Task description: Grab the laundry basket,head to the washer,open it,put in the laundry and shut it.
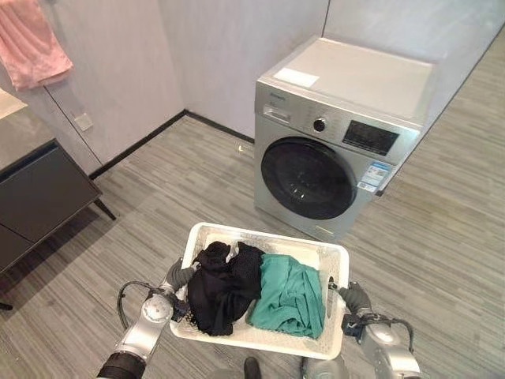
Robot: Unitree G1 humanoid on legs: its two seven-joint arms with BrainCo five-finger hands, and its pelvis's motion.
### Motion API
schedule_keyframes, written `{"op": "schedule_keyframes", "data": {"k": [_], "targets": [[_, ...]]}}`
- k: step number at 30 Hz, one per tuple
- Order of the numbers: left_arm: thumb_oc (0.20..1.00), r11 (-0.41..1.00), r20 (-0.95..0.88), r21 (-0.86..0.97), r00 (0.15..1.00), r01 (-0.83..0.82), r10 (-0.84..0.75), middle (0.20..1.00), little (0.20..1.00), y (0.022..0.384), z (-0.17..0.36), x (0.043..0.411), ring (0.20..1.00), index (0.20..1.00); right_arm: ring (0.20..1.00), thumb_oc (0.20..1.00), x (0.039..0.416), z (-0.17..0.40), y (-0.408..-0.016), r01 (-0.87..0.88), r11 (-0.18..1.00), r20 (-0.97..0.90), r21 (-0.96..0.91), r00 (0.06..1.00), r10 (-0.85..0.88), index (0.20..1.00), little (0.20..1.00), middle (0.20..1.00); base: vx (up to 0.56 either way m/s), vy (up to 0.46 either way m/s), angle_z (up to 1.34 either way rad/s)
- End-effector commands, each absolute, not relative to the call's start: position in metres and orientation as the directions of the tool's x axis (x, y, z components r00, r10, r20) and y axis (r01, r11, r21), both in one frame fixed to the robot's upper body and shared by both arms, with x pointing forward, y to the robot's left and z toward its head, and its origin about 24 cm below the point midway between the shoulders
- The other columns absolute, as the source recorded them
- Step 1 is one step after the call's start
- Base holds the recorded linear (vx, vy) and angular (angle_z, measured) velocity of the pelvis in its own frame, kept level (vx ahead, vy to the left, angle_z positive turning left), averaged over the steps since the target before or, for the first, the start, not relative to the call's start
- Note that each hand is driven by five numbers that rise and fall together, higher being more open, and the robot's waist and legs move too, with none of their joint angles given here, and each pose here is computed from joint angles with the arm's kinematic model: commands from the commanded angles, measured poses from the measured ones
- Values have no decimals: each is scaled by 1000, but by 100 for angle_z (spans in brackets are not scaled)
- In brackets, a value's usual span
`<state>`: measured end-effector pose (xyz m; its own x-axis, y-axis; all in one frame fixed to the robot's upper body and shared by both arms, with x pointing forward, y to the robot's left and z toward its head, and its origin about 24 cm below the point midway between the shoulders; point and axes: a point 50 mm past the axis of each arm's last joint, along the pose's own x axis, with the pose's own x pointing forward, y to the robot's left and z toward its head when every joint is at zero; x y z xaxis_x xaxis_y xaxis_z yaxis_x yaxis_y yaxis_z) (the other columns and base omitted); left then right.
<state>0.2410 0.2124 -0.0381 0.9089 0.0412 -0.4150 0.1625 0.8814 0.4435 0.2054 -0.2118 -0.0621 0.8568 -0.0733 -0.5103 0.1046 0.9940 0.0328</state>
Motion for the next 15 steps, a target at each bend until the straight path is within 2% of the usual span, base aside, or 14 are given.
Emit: {"op": "schedule_keyframes", "data": {"k": [1,3,6,10,12,15], "targets": [[200,866,-244,500,962,16,123,200,200,233,-5,260,200,200,200,200,217,-46,-229,100,995,-430,25,899,-80,200,200,200,397,-159,73],[200,866,-260,500,955,7,143,200,200,234,-10,260,200,200,200,200,217,-48,-226,78,997,-439,20,896,-61,200,200,200,476,-243,65],[200,875,-302,483,943,23,142,200,200,230,-22,253,200,200,200,200,210,-53,-224,64,998,-459,17,887,-49,200,200,200,401,-250,-5],[200,903,-368,430,915,9,167,200,200,234,-37,237,200,200,200,200,206,-57,-228,78,997,-485,16,872,-60,200,200,200,470,-623,21],[200,911,-384,413,905,-7,181,200,200,233,-41,234,200,200,200,200,201,-65,-231,93,996,-521,-13,849,-87,200,200,200,264,-291,-67],[200,916,-396,402,897,-22,195,200,200,236,-44,229,200,200,200,200,193,-75,-235,88,995,-570,-50,815,-100,200,200,200,232,72,-107]]}}
